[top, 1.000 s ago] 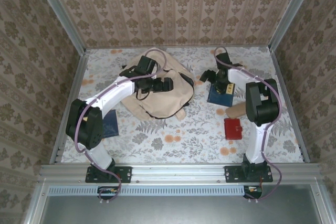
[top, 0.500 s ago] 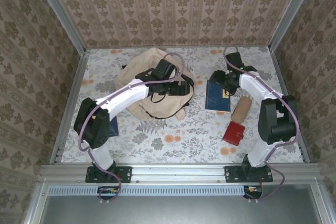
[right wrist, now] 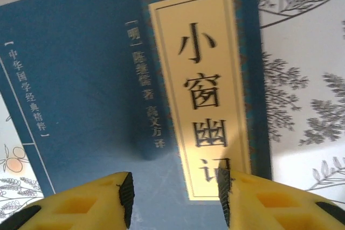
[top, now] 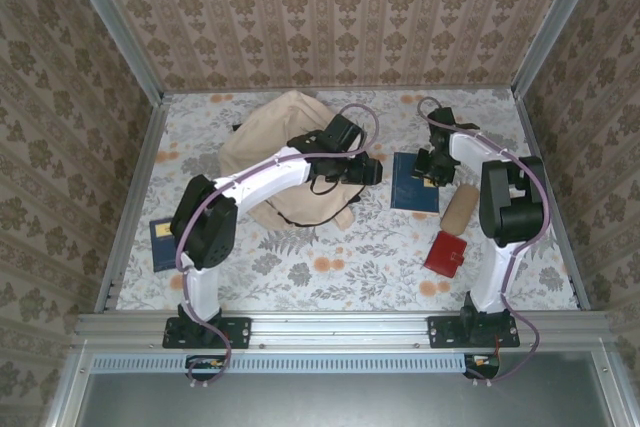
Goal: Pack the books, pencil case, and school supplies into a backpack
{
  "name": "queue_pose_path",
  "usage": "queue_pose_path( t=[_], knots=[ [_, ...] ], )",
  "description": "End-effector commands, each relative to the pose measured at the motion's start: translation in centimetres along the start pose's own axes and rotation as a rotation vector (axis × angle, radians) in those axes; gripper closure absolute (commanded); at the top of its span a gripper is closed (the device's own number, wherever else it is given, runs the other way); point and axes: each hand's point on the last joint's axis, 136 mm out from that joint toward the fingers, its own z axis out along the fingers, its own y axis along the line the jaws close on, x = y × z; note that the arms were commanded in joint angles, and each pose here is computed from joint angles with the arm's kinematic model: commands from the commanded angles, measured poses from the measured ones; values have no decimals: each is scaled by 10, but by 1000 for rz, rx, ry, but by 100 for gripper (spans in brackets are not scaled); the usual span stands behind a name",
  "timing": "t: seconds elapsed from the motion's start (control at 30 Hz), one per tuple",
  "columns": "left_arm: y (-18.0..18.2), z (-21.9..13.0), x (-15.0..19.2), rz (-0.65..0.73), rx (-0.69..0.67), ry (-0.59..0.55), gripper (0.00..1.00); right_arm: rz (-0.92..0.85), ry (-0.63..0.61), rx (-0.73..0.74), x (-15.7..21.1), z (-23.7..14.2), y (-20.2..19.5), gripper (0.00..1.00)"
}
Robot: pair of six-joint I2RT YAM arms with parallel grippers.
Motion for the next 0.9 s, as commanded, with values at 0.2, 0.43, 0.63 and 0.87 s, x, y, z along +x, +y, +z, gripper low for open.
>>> queue_pose_path(
  t=[0.2, 0.43, 0.63, 0.87],
  knots=[
    [-1, 7, 2, -4, -9, 19, 18, -18, 113, 6, 66, 11, 8, 55],
    [-5, 15, 6, -6, 14, 37, 21, -53, 168, -64, 112, -4, 10, 55],
    [-24, 29, 13, 36, 68, 85, 35, -13, 38, -48, 98, -40, -4, 50],
    [-48, 61, 31, 64, 85, 129, 63, 129, -9, -48, 91, -42, -31, 54]
  ],
)
